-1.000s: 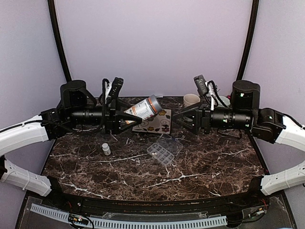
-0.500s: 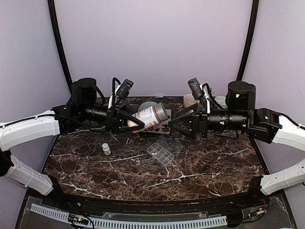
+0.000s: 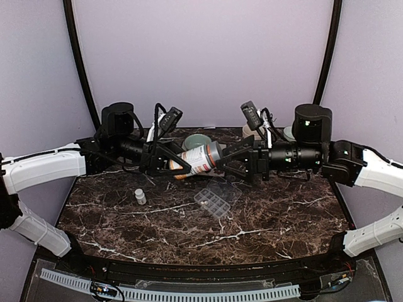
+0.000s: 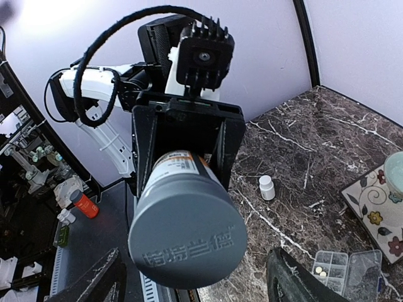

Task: Sort the pills into containers
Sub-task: Screw the lid of the pill bottle onto the pill bottle.

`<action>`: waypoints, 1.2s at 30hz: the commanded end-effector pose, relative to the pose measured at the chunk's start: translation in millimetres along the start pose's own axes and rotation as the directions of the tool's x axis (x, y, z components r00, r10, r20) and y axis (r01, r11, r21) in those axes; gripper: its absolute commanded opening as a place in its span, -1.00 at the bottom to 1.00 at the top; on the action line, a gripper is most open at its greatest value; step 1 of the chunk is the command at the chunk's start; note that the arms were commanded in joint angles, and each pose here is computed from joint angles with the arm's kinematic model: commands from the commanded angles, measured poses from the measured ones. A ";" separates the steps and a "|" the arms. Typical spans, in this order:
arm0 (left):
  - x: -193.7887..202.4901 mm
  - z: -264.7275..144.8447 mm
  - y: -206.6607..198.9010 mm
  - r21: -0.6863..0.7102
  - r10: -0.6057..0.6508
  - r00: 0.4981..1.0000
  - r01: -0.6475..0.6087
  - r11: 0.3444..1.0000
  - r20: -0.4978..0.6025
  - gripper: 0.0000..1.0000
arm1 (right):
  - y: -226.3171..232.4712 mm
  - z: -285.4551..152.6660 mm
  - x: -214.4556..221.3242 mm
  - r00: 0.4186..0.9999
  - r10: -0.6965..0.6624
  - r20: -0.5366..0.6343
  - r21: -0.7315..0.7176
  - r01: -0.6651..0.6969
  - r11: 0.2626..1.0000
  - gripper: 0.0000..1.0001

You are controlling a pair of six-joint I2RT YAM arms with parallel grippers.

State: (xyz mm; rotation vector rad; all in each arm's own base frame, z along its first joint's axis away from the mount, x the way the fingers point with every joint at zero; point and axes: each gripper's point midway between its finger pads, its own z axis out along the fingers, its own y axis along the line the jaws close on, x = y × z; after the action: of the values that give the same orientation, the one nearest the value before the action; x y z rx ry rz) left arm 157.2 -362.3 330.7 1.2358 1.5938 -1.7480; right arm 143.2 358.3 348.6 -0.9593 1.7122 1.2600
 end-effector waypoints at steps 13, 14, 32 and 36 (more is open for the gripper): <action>-10.3 0.3 -17.4 0.116 0.019 1.000 -0.017 0.993 -0.024 -1.00 | 18.5 7.1 -23.5 0.998 -0.026 0.050 -0.085 0.030 0.996 0.40; -9.6 0.5 -17.7 0.118 0.018 0.999 -0.015 0.993 -0.026 -1.00 | 18.7 7.2 -24.2 0.998 -0.027 0.052 -0.087 0.031 0.996 0.35; -15.9 -1.0 -7.9 0.004 0.107 0.994 -0.107 0.994 -0.005 -1.00 | 12.0 23.8 -13.5 0.997 0.079 -0.010 -0.091 -0.080 0.993 -0.92; -21.9 3.6 -7.1 -0.093 0.208 0.978 -0.207 0.974 -0.006 -1.00 | 11.8 31.9 -23.5 0.988 0.155 -0.011 -0.093 -0.155 0.984 -1.00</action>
State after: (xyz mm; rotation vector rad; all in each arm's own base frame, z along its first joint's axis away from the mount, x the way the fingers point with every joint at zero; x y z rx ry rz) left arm 158.8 -361.4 321.9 1.2893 1.6112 -1.7417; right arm 145.6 378.3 348.7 -0.9485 1.7831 1.3558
